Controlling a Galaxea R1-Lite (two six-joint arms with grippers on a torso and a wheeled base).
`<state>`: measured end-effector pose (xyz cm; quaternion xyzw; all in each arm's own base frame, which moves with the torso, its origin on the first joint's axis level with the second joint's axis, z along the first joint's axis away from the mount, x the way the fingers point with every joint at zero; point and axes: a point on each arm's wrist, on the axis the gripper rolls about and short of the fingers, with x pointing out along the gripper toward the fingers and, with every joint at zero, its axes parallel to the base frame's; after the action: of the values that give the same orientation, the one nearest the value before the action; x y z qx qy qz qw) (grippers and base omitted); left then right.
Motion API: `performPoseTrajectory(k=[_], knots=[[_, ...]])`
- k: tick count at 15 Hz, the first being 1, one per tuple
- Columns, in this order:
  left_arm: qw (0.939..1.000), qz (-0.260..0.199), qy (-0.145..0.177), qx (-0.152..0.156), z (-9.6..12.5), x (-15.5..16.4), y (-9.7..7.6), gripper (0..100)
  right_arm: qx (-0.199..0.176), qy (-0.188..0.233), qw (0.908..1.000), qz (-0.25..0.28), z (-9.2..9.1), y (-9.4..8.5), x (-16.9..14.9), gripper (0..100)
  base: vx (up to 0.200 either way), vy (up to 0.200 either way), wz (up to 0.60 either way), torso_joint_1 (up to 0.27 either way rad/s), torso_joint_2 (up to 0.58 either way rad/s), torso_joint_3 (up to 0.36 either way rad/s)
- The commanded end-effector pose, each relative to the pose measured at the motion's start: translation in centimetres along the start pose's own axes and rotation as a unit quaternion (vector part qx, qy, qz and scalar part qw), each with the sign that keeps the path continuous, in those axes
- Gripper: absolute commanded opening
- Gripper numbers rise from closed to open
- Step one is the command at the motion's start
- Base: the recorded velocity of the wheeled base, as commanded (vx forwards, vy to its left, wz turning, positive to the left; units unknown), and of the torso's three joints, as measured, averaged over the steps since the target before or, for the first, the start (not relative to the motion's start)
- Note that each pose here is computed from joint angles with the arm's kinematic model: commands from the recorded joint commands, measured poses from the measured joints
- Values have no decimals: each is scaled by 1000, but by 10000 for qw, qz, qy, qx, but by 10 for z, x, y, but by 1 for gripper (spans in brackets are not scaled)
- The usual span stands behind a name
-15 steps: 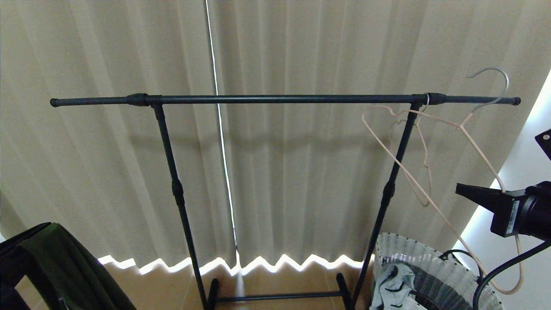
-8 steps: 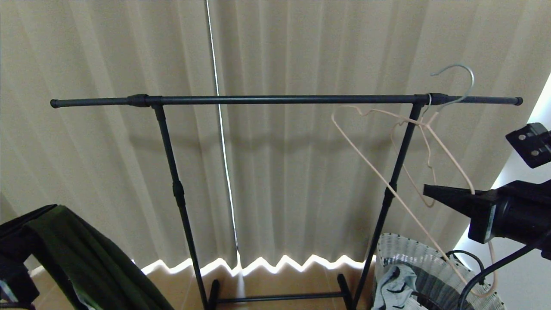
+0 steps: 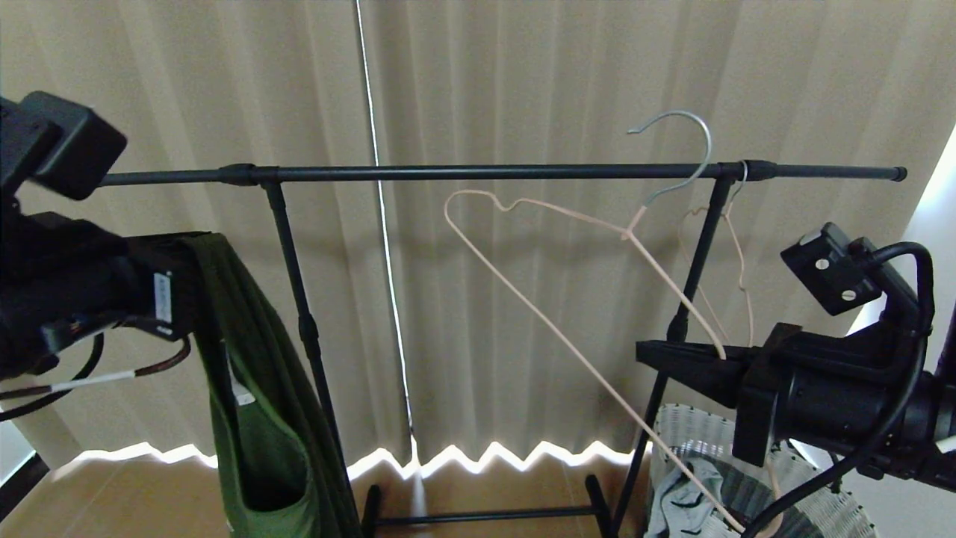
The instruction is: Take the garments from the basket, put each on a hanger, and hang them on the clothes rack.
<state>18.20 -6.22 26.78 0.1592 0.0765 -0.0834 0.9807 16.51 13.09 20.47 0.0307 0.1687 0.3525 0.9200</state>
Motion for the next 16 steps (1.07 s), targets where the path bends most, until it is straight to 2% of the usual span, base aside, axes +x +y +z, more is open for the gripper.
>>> performPoseTrajectory(k=[1, 2, 4, 7, 9, 16], knots=[[9990, 30, 343, -281, 14, 47, -12, 0, -70, 144, 9994, 303, -5, 13, 4, 0, 0, 0, 0, 0, 0, 0], [9972, 241, 443, -546, 19, 64, -18, 0, 26, 179, 9983, 555, -7, 24, 4, 0, 0, 0, 0, 0, 0, 0], [9939, 388, 505, -898, 22, 80, -25, 0, 161, 238, 9962, 825, -9, 36, 1, 0, 0, 0, 0, 0, 0, 0], [9896, 591, 626, -1151, 21, 102, -36, 0, 97, 296, 9931, 1126, -12, 49, -2, 0, 0, 0, 0, 0, 0, 0], [9888, 591, 604, -1229, 23, 105, -38, 0, 69, 345, 9921, 1204, -13, 53, 0, 0, 0, 0, 0, 0, 0, 0], [9900, 464, 541, -1219, 26, 101, -45, 0, 63, 530, 9919, 1151, -16, 55, 17, 0, 0, 0, 0, 0, 0, 0]])
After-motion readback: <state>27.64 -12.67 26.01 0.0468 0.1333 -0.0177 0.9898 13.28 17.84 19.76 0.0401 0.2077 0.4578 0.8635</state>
